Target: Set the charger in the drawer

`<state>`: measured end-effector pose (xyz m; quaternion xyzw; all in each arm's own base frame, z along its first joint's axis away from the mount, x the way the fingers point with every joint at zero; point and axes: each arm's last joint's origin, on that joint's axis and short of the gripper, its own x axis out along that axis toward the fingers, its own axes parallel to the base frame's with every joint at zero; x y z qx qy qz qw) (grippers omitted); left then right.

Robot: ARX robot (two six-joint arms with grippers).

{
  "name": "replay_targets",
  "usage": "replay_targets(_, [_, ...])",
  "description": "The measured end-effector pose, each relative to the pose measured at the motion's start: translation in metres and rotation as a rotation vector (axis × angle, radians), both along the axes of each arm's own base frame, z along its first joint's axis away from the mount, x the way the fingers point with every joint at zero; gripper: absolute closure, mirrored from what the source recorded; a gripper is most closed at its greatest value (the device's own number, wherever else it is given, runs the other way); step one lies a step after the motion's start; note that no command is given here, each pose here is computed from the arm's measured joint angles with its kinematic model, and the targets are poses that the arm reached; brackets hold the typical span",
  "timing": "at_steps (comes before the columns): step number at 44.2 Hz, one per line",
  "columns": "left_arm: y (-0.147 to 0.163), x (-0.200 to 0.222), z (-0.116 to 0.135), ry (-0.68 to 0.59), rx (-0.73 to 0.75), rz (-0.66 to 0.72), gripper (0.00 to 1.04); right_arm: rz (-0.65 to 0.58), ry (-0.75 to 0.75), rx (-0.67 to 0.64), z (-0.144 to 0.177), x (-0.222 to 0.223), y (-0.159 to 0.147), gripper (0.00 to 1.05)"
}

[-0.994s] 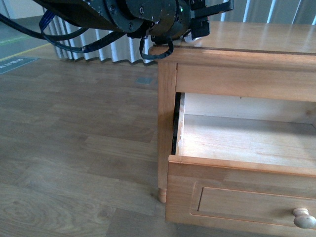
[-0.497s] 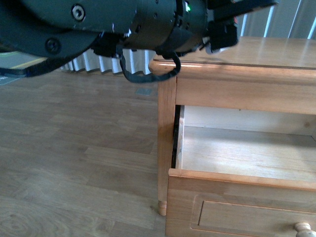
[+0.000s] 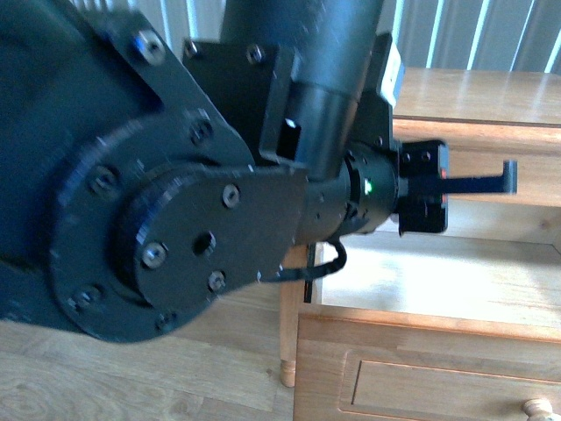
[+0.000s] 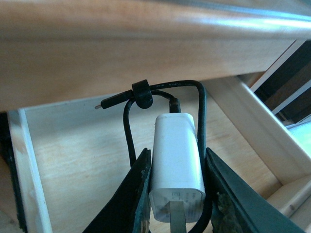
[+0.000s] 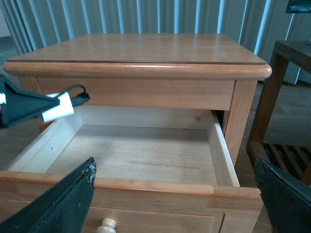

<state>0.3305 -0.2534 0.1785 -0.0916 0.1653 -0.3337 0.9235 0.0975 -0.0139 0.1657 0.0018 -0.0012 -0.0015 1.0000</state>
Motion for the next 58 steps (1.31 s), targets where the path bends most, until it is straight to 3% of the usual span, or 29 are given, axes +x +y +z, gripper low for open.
replay_targets(3, [-0.003,0.001,-0.012,0.027,0.011,0.002,0.75,0.000,0.000,0.000,0.000,0.000,0.000,0.08])
replay_targets(8, [-0.004,0.001,-0.013,0.023,0.016,0.022,0.59,0.000,0.000,0.000,0.000,0.000,0.000,0.08])
replay_targets(13, [0.003,-0.002,0.005,-0.032,0.005,0.081,0.37,0.000,0.000,0.000,0.000,0.000,0.000,0.08])
replay_targets(21, [0.044,-0.027,0.047,-0.111,0.020,0.245,0.05,0.000,0.000,0.000,0.000,0.000,0.000,0.08])
replay_targets(31, [0.114,-0.074,0.070,-0.145,0.021,0.401,0.06,0.000,0.000,0.000,0.000,0.000,0.000,0.08])
replay_targets(42, [0.205,-0.149,0.066,-0.127,0.032,0.608,0.06,0.000,0.000,0.000,0.000,0.000,0.000,0.08])
replay_targets(52, [0.246,-0.197,0.053,-0.102,-0.033,0.733,0.06,0.000,0.000,0.000,0.000,0.000,0.000,0.08])
replay_targets(58, [0.252,-0.204,0.053,-0.119,-0.060,0.778,0.06,0.000,0.000,0.000,0.000,0.000,0.000,0.08])
